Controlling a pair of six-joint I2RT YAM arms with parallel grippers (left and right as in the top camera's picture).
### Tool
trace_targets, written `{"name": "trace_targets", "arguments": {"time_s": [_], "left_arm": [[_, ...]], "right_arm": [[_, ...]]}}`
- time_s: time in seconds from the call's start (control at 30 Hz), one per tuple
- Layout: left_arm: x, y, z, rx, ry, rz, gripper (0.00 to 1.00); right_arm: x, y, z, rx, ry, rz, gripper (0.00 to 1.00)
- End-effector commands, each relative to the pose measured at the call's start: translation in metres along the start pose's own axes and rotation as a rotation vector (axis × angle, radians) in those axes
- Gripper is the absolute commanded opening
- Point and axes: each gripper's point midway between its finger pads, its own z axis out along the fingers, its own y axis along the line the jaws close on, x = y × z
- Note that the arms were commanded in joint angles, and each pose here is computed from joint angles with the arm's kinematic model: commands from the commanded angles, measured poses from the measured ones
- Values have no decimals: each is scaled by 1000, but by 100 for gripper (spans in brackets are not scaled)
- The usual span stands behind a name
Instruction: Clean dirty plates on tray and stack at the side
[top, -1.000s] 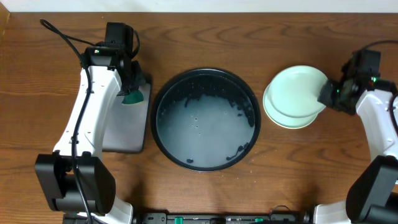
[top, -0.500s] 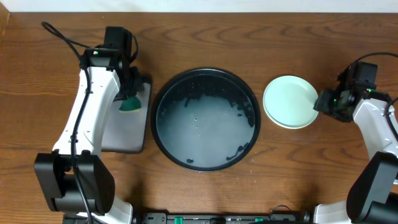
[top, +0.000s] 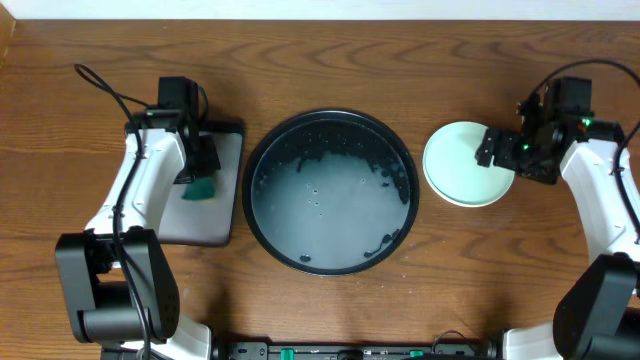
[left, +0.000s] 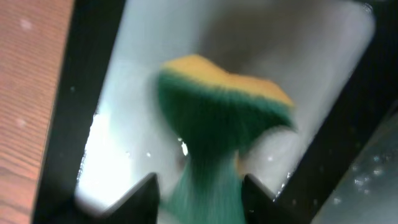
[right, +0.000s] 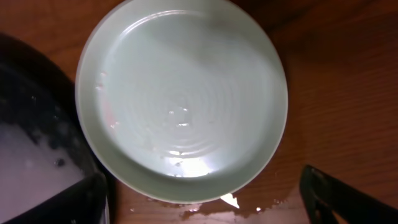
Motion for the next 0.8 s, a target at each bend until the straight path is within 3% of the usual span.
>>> {"name": "trace_targets", "arguments": {"time_s": [0.0,0.17,0.37,0.4,0.43,0.77], "left_arm": [[4,3,6,-10,12,2,54],[-8,2,-6,-2,-20,-17,62],[-33,8,-86,43,-163,-104,62],[-34,10,-95,50,-191,-109,72],[-35,11,-104,57,-217,-114,76],[-35,17,-139,85,-313,-130,77]], "right_arm": [[-22,10,-34,29,-88,-42,99],[-35,25,-73,7,-179,-70,99],[-38,39,-135,-27,-349,-101,99],[-37,40,-146,-32,-379,-105,99],[-35,42,-157,-37,-408,-108,99],[-4,55,-244,-119,-635,-148,99]]}}
